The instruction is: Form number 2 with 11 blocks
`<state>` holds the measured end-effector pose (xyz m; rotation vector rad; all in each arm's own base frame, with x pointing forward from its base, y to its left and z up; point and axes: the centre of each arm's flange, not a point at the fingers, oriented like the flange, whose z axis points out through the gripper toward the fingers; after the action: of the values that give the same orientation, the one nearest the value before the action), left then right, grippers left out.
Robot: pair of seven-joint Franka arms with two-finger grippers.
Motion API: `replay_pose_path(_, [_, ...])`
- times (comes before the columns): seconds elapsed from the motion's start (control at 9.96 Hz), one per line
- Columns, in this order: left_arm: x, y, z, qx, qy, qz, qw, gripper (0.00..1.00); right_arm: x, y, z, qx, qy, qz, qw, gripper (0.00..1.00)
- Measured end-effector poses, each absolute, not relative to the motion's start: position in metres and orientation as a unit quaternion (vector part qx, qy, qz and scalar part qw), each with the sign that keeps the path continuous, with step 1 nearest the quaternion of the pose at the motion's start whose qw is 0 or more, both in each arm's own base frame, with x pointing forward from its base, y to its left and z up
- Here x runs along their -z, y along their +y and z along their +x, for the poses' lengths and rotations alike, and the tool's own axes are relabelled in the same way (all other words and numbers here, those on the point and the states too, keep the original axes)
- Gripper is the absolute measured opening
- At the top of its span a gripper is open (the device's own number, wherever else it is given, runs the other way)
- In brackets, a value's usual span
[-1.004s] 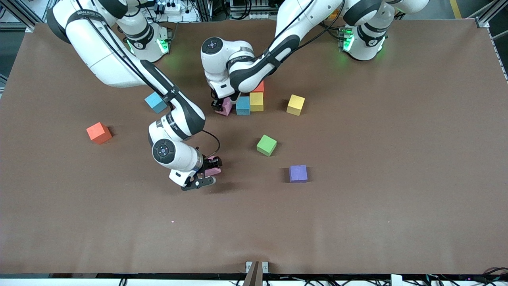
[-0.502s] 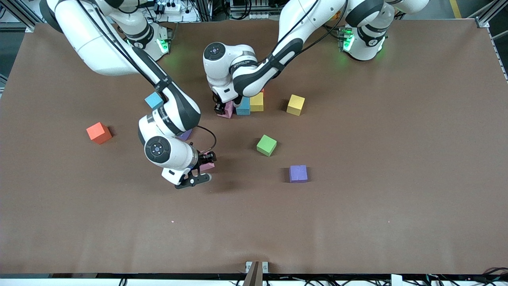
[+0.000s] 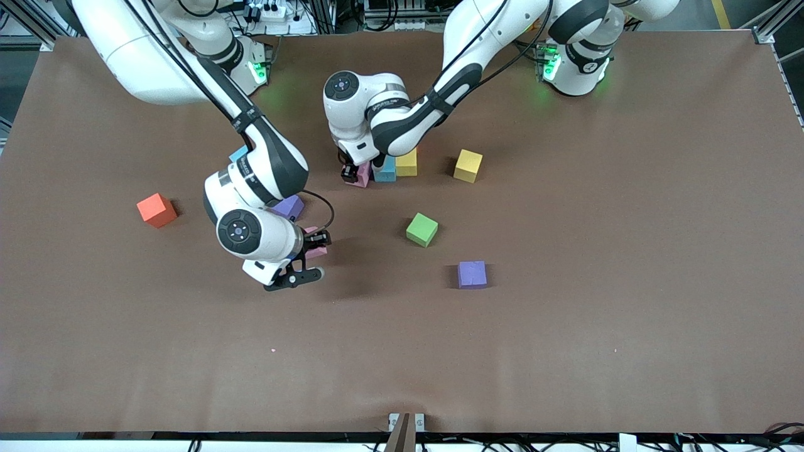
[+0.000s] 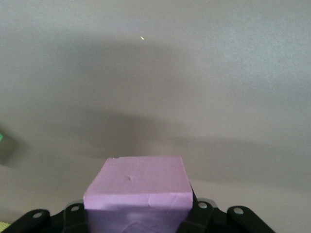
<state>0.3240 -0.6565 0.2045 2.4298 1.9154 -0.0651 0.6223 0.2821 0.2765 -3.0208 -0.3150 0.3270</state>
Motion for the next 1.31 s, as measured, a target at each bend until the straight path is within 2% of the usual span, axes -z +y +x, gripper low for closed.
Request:
replay_pose_path(0.9, [-0.204,-0.65,0.336,0.036,0.651,0.758,0.014,0.6,-0.265,0.284,0.613,-0.116,-0.102,-0.987,0.041,0.64])
replay_pose_path(1.31, [-0.203,-0.652,0.33,0.043,0.653,0.756,0.008,0.6,-0.255,0.287,0.604,-0.097,-0.103,-0.989,0.047,0.64])
